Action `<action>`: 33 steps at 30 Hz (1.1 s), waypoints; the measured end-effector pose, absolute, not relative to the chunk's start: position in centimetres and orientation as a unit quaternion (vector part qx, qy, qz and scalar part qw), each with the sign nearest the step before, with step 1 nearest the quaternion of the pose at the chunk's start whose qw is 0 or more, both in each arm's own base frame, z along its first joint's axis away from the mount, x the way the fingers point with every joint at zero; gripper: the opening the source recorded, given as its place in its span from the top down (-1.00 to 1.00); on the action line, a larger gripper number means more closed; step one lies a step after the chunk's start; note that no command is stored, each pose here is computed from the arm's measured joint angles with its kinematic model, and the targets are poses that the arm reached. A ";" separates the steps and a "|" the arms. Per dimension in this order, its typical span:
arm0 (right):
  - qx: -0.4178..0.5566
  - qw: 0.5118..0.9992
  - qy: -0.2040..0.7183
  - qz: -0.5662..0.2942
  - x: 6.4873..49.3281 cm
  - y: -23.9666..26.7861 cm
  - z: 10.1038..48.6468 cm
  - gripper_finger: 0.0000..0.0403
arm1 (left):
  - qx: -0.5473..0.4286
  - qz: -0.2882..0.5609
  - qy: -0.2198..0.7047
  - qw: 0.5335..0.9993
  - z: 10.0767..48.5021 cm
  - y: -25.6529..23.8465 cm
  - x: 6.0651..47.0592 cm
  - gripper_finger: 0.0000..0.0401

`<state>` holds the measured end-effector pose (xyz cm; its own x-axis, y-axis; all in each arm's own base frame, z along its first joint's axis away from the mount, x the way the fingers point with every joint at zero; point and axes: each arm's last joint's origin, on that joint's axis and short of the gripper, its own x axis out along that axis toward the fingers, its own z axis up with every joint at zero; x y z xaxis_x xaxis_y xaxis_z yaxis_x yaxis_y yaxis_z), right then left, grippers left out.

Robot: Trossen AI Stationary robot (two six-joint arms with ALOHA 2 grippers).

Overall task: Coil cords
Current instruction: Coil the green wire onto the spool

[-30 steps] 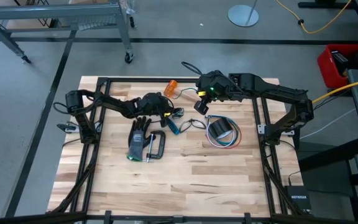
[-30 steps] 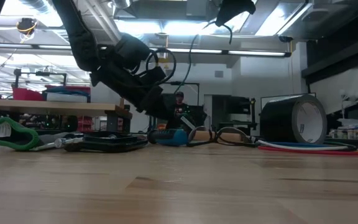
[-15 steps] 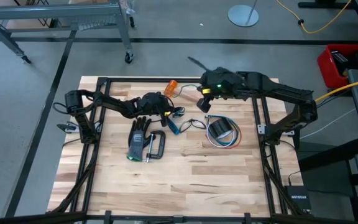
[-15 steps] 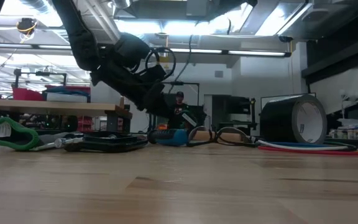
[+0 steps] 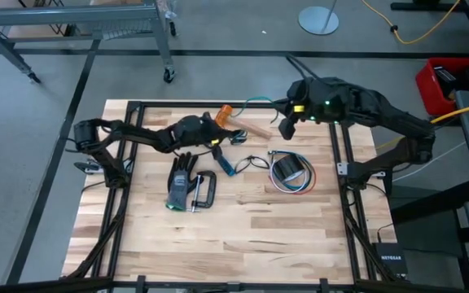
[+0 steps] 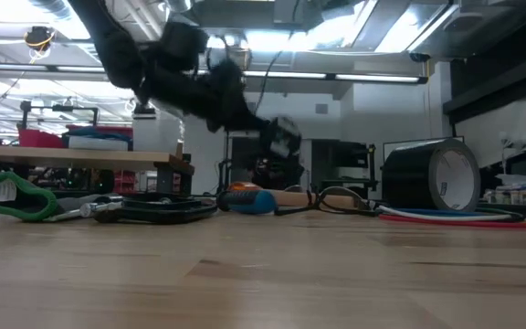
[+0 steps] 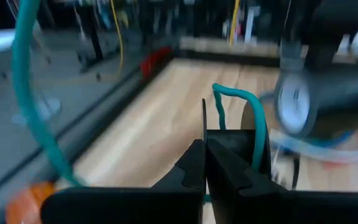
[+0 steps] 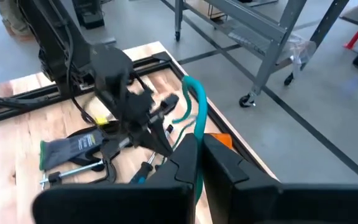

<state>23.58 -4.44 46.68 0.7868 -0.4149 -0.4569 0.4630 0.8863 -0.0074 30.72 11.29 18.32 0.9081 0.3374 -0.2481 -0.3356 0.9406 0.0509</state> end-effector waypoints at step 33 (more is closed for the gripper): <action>0.048 0.974 0.152 -0.163 16.8 -3.0 50.0 0.91 | 0.004 0.202 0.094 0.975 25.2 11.7 25.9 1.00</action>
<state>16.83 -3.04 49.99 0.9008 -0.3023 -0.3117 0.3313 0.9425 0.0435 25.94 11.72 25.21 0.9006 0.3951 -0.1811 -0.3938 0.9181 0.0449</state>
